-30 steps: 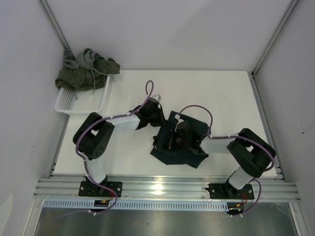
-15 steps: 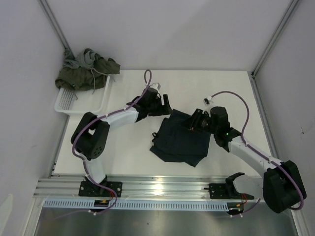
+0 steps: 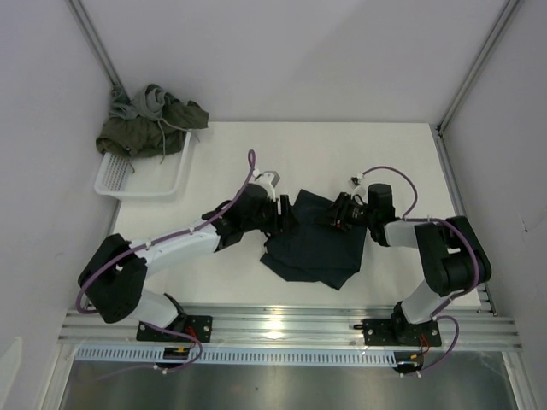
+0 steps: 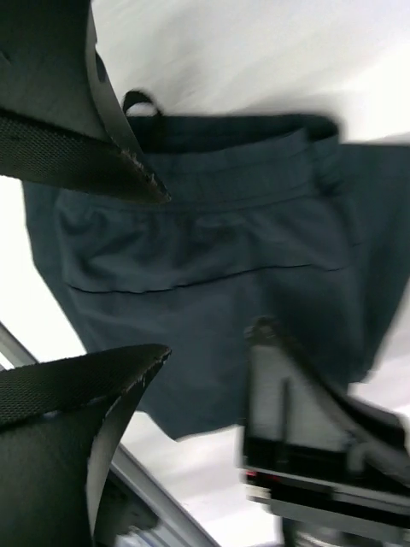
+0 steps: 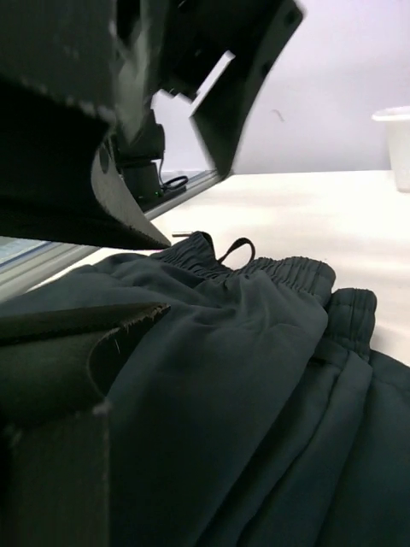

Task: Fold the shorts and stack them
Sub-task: Fold the shorts

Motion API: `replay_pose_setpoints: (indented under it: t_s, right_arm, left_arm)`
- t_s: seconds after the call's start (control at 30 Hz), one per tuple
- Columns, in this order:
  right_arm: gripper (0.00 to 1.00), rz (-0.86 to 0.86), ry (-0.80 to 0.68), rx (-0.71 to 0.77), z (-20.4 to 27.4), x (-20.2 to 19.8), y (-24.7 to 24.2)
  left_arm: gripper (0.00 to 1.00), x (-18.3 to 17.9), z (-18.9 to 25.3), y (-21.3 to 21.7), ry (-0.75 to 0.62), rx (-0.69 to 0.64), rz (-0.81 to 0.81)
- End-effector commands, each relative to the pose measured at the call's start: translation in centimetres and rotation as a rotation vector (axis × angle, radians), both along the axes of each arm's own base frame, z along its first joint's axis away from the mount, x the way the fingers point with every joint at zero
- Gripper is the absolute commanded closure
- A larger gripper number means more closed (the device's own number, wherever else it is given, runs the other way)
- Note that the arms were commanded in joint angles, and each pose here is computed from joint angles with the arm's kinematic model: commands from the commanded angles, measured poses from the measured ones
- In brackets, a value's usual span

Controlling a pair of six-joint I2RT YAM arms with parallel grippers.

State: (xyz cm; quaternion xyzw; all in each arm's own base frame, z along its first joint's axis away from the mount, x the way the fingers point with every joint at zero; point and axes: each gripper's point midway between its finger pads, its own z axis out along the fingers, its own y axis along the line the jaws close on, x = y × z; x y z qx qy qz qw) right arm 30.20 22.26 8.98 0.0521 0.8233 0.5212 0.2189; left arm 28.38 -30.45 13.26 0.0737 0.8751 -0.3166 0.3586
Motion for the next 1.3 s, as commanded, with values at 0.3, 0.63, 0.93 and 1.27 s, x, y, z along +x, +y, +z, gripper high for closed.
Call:
replay_pose_setpoints:
  t_s: [0.3,0.63,0.93,1.27]
  right_arm:
    - [0.92,-0.164,0.1,0.093,-4.0,6.2,-1.4]
    - [0.88,-0.36,0.053,0.039,-2.1,8.4,-5.6]
    - [0.52,-0.317,-0.126,-0.208,3.2,9.1,-9.0]
    - [0.27,-0.046,-0.198,-0.448,1.5,9.3,-8.6]
  left_arm:
    - [0.36,-2.9,-3.1,-2.5,0.012,0.021,-0.059]
    - [0.36,-3.7,-2.0,-5.3,-0.059,0.147,-0.079]
    - [0.36,-4.8,-3.2,-6.5,-0.02,0.184,-0.068]
    - [0.27,-10.0,-4.0,-4.1,0.104,0.11,0.047]
